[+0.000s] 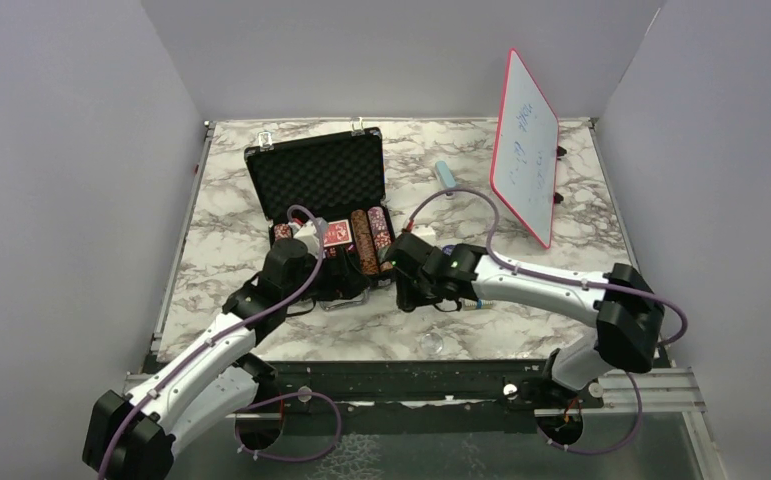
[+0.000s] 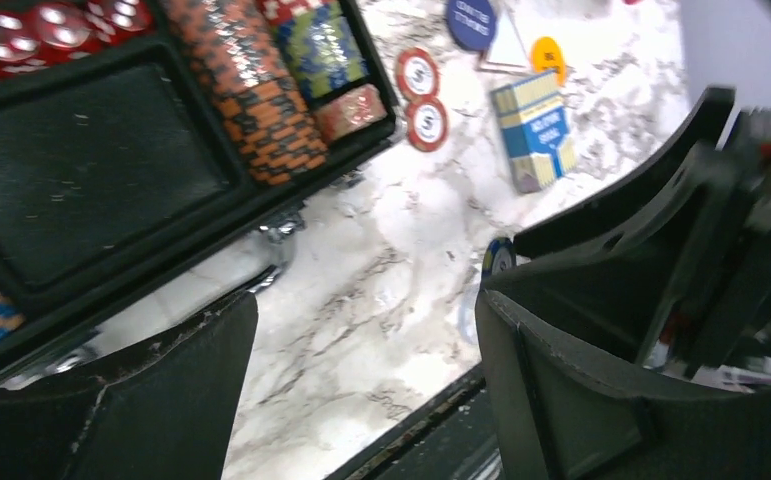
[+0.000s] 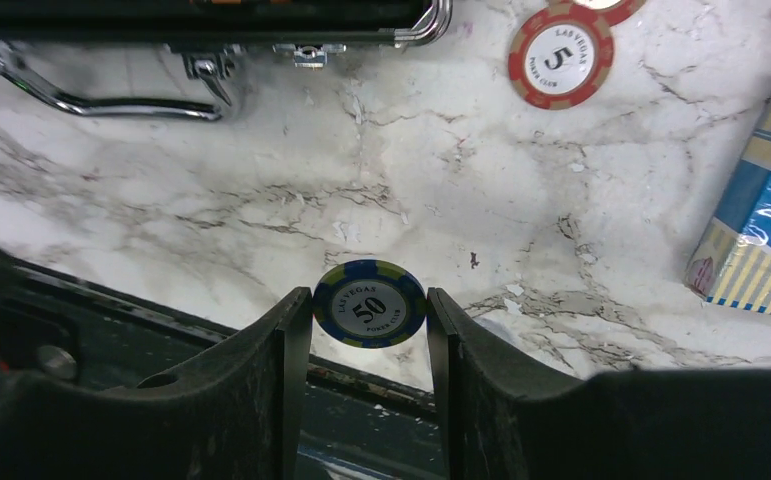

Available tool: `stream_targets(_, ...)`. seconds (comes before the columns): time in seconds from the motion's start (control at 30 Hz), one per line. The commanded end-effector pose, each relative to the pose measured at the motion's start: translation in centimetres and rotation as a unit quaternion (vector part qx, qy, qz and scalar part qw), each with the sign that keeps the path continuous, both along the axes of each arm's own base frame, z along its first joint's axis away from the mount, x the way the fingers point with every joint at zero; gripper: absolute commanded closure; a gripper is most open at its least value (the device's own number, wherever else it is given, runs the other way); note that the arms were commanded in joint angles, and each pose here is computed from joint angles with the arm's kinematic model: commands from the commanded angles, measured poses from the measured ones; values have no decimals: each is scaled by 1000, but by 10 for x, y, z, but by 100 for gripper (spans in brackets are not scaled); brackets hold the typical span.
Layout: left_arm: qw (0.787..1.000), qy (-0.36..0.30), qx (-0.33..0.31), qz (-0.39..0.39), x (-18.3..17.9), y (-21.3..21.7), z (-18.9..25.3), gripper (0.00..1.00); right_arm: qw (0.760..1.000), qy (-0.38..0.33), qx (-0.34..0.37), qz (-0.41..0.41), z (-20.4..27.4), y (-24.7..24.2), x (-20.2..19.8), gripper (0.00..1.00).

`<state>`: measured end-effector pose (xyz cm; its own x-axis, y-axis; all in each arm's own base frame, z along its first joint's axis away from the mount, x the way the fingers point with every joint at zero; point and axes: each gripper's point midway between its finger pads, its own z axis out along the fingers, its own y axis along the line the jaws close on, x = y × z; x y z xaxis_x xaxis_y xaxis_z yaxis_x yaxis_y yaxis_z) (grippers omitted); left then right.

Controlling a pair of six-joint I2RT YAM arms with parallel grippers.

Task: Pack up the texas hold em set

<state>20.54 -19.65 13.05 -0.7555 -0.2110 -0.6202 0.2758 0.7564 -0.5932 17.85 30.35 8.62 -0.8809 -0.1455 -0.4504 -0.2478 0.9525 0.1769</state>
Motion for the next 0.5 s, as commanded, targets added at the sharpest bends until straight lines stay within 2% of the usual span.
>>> stream_targets(0.0,992,-47,-103,-56,-10,-34,31,18,995,-21,76,-67,31,0,15,53)
stream_targets(0.1,988,-74,-118,-64,-18,-45,35,19,986,-30,124,-103,51,-2,23,53)
stream_targets(0.23,977,-96,-171,-78,-28,-62,50,20,974,-32,177,-137,74,-4,26,53)
stream_targets(0.47,973,-117,-189,-68,-27,-78,65,27,957,-18,242,-160,97,0,21,53)
